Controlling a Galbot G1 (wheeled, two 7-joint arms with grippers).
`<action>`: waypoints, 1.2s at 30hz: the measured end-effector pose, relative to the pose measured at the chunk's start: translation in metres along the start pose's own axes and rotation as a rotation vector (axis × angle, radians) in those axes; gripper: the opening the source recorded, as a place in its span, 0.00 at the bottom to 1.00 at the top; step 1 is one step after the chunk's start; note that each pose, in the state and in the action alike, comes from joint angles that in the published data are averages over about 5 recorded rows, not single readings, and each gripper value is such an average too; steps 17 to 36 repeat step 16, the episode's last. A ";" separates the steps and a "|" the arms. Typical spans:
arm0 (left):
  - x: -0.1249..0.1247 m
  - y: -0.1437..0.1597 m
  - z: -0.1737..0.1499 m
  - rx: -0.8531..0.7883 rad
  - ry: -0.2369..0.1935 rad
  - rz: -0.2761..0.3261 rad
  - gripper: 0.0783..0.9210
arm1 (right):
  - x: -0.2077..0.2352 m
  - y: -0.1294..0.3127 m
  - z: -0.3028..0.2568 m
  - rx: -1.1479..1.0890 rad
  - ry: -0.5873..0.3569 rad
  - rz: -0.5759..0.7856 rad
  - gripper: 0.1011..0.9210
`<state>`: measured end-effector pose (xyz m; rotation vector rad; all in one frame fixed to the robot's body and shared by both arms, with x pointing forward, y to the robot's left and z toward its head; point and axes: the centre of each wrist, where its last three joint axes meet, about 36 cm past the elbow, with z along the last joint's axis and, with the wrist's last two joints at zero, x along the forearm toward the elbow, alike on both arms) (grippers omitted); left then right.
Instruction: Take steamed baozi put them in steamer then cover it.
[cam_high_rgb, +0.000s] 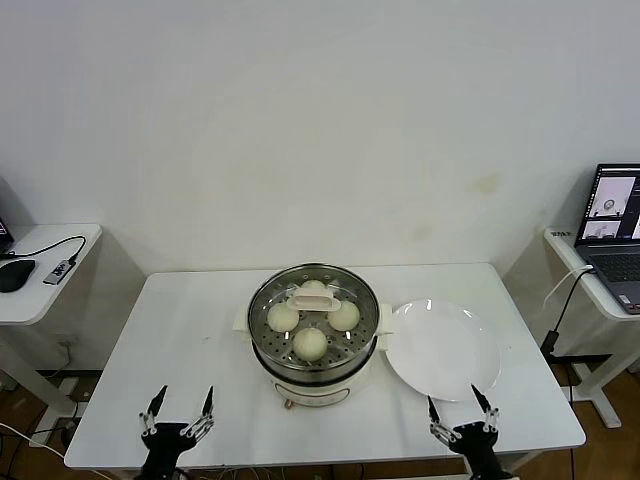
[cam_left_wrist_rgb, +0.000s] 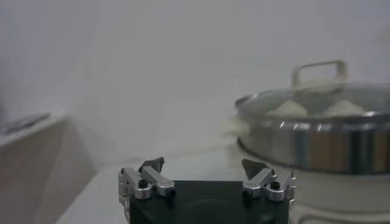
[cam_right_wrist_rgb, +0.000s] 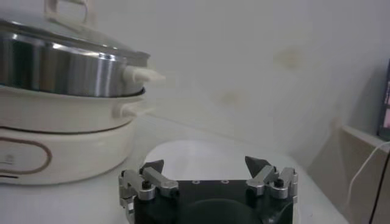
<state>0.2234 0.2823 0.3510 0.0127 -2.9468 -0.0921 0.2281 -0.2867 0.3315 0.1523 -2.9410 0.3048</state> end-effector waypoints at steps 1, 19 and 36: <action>0.002 0.002 0.003 0.007 0.005 -0.002 0.88 | 0.001 -0.001 0.000 -0.006 0.003 -0.001 0.88; 0.015 0.012 0.020 0.054 0.042 -0.007 0.88 | 0.008 0.000 -0.006 -0.055 0.028 -0.004 0.88; 0.015 0.012 0.020 0.054 0.042 -0.007 0.88 | 0.008 0.000 -0.006 -0.055 0.028 -0.004 0.88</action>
